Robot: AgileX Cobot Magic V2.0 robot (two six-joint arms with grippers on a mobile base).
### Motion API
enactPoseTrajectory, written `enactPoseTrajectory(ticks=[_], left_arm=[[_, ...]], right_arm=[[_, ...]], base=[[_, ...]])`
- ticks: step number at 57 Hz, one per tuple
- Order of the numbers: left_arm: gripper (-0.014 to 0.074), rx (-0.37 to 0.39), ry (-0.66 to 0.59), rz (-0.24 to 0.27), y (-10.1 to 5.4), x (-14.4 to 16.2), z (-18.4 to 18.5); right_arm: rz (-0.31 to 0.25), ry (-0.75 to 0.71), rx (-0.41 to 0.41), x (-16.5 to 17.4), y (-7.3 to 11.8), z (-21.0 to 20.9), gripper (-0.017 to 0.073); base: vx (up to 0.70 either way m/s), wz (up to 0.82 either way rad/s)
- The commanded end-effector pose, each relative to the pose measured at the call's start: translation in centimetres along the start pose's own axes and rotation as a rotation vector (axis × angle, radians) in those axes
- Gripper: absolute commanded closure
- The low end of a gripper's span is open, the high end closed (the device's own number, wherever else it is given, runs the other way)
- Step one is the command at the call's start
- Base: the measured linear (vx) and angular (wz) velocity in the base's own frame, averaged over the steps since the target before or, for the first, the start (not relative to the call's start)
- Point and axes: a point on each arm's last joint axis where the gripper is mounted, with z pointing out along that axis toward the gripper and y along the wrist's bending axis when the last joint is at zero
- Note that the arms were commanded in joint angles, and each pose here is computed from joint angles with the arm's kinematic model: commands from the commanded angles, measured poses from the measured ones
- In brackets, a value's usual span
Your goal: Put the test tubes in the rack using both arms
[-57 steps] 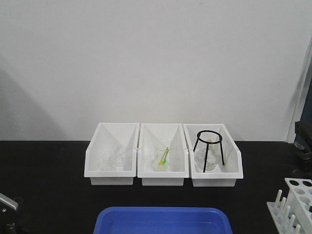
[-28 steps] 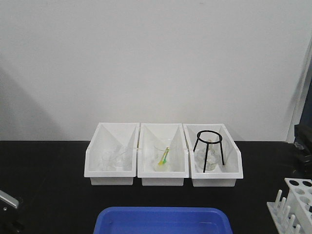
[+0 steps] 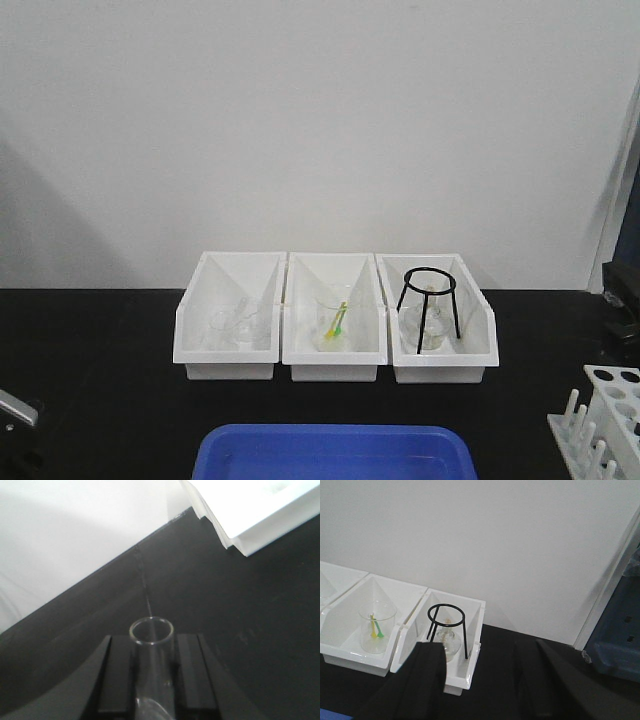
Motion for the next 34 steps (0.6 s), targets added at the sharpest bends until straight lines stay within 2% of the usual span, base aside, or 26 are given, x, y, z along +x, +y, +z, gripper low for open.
enactPoseTrajectory(ticks=[1,15,23,34], left_arm=[[0.0616,-0.113,-0.183,-0.021,1.7,-2.9,-0.6],[0.0616,-0.181,-0.325,-0.038,3.9,-6.6,-4.0],[0.0616,-0.149,-0.319,-0.055,5.3,-9.4,-5.9],[0.0616,-0.087,-0.320,-0.172,7.7,-14.2,-8.3]], right_arm=[[-0.014,-0.121,0.031,-2.1,-0.5,-0.6,0.0184],[-0.014,-0.121,0.031,-2.1,-0.5,-0.6,0.0184],[-0.012,-0.117,0.030,-2.0,-0.5,-0.6,0.0184],[-0.012,-0.066,0.018,-1.6,-0.4,-0.5,0.0184]], base=[[0.00,0.00],[0.00,0.00],[0.00,0.00],[0.00,0.00]])
